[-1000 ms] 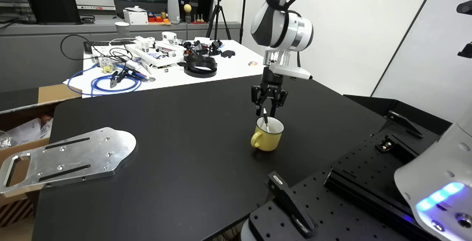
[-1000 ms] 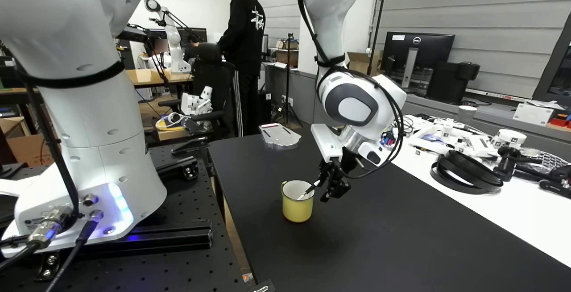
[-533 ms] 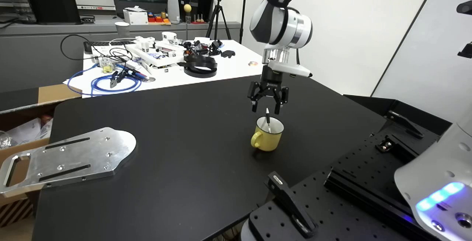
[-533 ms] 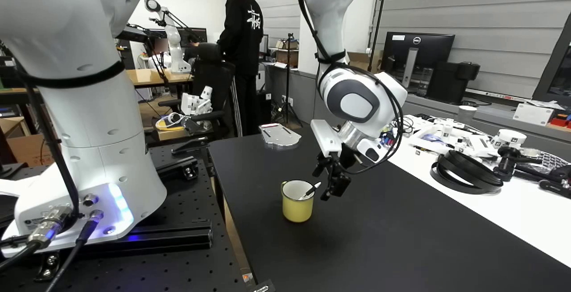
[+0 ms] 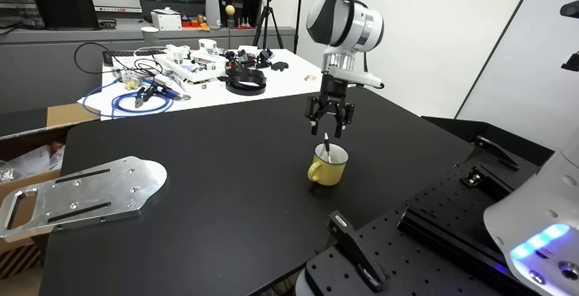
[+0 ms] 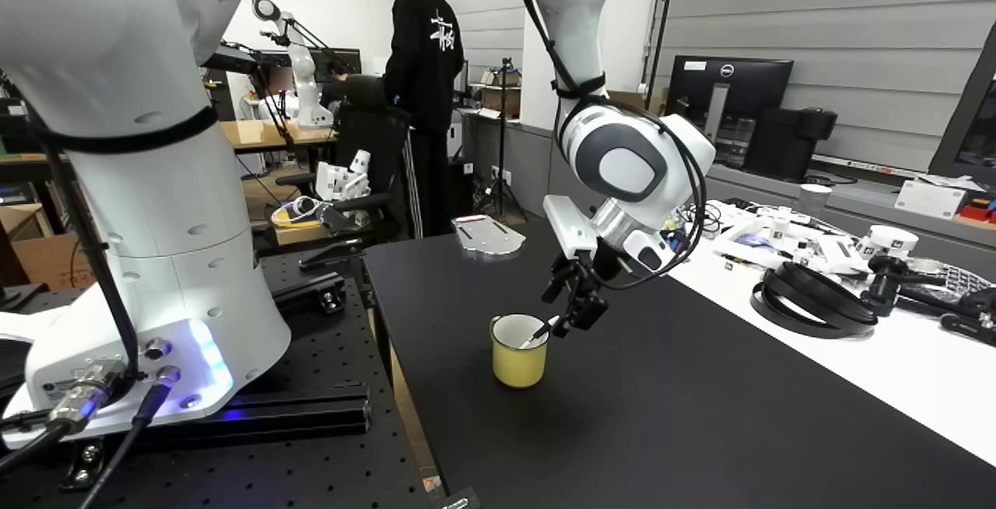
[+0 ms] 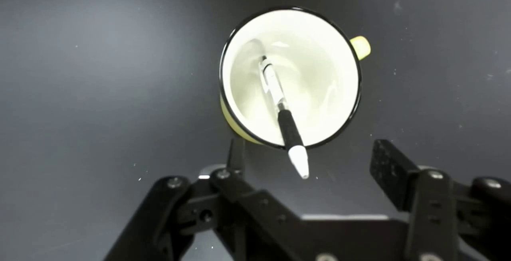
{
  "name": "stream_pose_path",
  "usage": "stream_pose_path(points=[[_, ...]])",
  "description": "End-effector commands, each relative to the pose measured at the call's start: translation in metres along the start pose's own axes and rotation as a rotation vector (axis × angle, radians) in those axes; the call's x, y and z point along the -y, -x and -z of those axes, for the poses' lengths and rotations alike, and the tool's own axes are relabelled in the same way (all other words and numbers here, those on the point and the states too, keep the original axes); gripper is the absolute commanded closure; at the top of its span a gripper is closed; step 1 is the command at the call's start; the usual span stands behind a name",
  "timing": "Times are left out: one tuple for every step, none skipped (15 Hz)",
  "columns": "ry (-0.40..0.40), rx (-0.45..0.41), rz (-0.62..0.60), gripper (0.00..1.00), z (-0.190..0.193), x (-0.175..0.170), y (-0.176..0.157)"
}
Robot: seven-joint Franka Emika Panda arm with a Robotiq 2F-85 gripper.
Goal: Remove the pen from the cup and put it on the table
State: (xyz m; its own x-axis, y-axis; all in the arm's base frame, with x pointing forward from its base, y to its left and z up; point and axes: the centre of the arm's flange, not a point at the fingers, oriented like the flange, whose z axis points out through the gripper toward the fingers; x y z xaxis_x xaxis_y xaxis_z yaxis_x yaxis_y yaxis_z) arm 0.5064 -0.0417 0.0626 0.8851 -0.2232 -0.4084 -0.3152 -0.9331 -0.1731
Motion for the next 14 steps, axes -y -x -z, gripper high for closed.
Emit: stream_pose_path(points=[[0.004, 0.008, -0.028, 0.49, 0.008, 0.001, 0.006], [0.001, 0.004, -0.027, 0.55, 0.008, 0.0, 0.006], [-0.002, 0.003, -0.027, 0.63, 0.008, 0.0, 0.006], [-0.004, 0.001, -0.027, 0.69, 0.008, 0.0, 0.006], [-0.007, 0.001, -0.028, 0.75, 0.008, -0.001, 0.006], [-0.011, -0.001, -0.028, 0.83, 0.008, -0.002, 0.006], [-0.011, -0.001, -0.028, 0.89, 0.008, -0.002, 0.006], [-0.012, -0.003, -0.028, 0.97, 0.009, -0.003, 0.006], [-0.014, -0.005, -0.029, 0.99, 0.01, -0.004, 0.006], [-0.016, -0.006, -0.031, 1.0, 0.011, -0.005, 0.005], [-0.017, -0.008, -0.032, 0.99, 0.013, -0.006, 0.005], [-0.019, -0.01, -0.032, 0.97, 0.016, -0.005, 0.005], [-0.02, -0.012, -0.031, 0.97, 0.02, -0.004, 0.005], [-0.021, -0.017, -0.03, 0.97, 0.025, -0.003, 0.005]])
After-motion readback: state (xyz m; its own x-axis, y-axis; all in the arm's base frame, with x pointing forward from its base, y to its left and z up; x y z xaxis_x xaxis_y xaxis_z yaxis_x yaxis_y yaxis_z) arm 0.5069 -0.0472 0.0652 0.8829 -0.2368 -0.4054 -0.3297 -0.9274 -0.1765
